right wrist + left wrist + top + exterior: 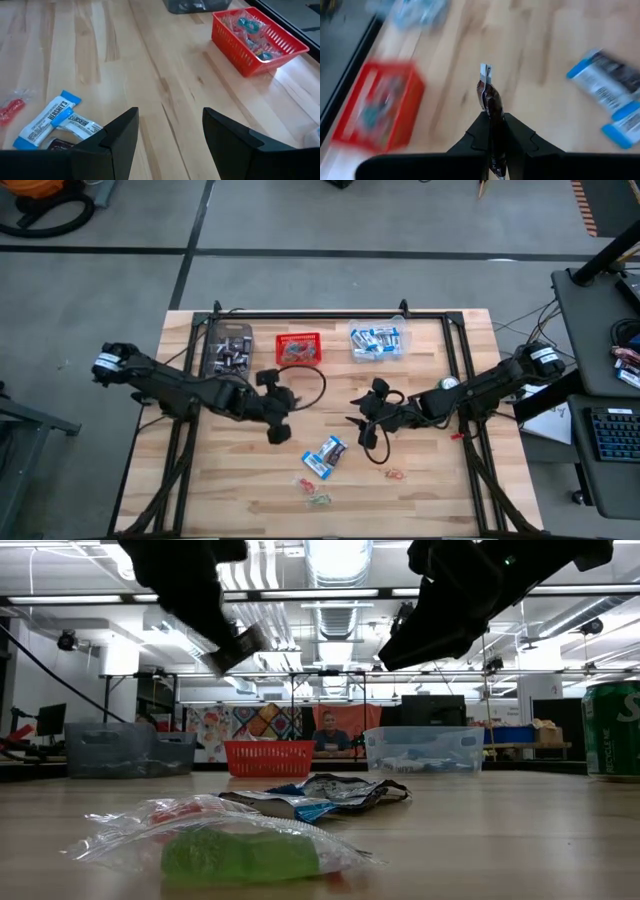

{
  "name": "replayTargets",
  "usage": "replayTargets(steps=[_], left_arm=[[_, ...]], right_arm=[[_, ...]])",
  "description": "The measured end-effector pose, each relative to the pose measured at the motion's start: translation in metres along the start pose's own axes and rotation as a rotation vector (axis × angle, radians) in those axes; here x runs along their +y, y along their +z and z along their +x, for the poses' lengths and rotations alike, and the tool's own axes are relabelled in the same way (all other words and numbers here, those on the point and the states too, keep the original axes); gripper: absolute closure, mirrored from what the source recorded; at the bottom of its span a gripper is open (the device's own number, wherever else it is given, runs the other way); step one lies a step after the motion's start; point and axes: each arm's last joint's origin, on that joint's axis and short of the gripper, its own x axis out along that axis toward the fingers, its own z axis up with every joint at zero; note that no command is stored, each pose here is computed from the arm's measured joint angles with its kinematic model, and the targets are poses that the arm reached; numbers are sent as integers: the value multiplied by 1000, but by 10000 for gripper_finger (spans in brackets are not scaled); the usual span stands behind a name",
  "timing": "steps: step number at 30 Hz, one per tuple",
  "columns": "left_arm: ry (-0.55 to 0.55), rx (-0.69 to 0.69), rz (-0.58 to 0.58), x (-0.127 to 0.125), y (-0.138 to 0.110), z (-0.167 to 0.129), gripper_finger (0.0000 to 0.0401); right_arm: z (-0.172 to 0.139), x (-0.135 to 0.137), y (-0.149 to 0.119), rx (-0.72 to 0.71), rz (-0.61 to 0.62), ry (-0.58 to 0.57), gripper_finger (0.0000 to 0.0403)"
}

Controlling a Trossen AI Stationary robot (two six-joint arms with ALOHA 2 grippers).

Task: Sort candy
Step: Put the brown chocolate into the black bin

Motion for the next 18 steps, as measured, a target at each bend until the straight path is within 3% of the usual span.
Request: replayTargets(steps=[7, 18], left_arm=[[158, 224, -180, 50, -21, -10, 395], [478, 400, -529, 162, -51, -16, 394]], right_arm=[[0, 0, 0, -1, -1, 0, 193], [2, 0, -1, 1, 4, -2, 193]])
